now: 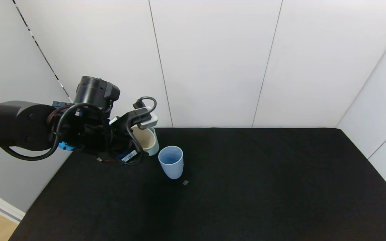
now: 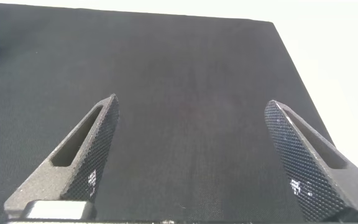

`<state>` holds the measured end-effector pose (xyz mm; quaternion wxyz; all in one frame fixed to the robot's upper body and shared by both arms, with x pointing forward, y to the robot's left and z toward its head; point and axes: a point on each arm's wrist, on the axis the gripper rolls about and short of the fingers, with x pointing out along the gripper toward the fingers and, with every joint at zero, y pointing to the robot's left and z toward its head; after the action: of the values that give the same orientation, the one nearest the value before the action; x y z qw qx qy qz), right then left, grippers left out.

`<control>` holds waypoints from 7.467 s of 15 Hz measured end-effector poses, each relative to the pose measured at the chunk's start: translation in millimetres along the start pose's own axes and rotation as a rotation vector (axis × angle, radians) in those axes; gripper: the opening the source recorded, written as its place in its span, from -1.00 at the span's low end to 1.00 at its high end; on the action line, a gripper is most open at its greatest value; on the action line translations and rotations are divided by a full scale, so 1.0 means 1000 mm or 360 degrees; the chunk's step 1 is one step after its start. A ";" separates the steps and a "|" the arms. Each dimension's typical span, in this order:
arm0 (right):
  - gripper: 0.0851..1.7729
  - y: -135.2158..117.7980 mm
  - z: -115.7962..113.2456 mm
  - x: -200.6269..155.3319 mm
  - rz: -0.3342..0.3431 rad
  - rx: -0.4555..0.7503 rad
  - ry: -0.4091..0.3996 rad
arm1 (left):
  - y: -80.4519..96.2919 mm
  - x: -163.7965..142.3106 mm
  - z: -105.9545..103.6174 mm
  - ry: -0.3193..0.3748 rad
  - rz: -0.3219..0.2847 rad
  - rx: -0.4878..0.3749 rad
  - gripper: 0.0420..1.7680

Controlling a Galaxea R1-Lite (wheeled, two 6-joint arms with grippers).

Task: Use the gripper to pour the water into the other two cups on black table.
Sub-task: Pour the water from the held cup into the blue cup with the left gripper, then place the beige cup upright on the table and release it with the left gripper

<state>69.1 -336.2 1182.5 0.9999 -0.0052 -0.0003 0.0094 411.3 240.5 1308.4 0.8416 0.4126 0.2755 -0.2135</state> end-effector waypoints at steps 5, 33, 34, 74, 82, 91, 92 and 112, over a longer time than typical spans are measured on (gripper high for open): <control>0.93 0.000 0.000 0.000 0.0000 0.0001 0.0001 | -0.011 0.011 0.006 0.0056 -0.0002 0.0130 0.39; 0.93 0.000 0.000 0.000 0.0001 0.0000 0.0000 | -0.017 0.044 0.036 0.0319 0.0209 0.0880 0.38; 0.93 0.000 0.000 0.000 0.0001 0.0000 0.0000 | -0.017 0.044 0.036 0.0328 0.0214 0.0890 0.38; 0.93 0.000 0.000 0.000 0.0001 0.0000 0.0000 | -0.007 -0.034 0.034 -0.0221 0.0155 -0.0785 0.38; 0.93 0.000 0.000 0.000 0.0001 0.0000 0.0000 | -0.010 -0.021 -0.037 -0.0652 0.0327 -0.1167 0.38; 0.93 0.000 0.000 0.000 0.0001 0.0000 0.0000 | -0.004 0.008 -0.114 -0.0436 0.0456 -0.1445 0.38; 0.93 0.000 0.000 0.000 0.0000 0.0000 0.0000 | -0.005 0.014 -0.117 -0.0435 0.0463 -0.1450 0.38; 0.93 0.000 0.000 0.000 0.0000 0.0001 0.0000 | -0.026 0.076 -0.140 -0.0250 0.0351 -0.1455 0.38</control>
<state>69.1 -336.2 1182.5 0.9999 -0.0050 -0.0003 0.0094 413.4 329.4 1173.0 0.9728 0.0093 0.2312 -0.0103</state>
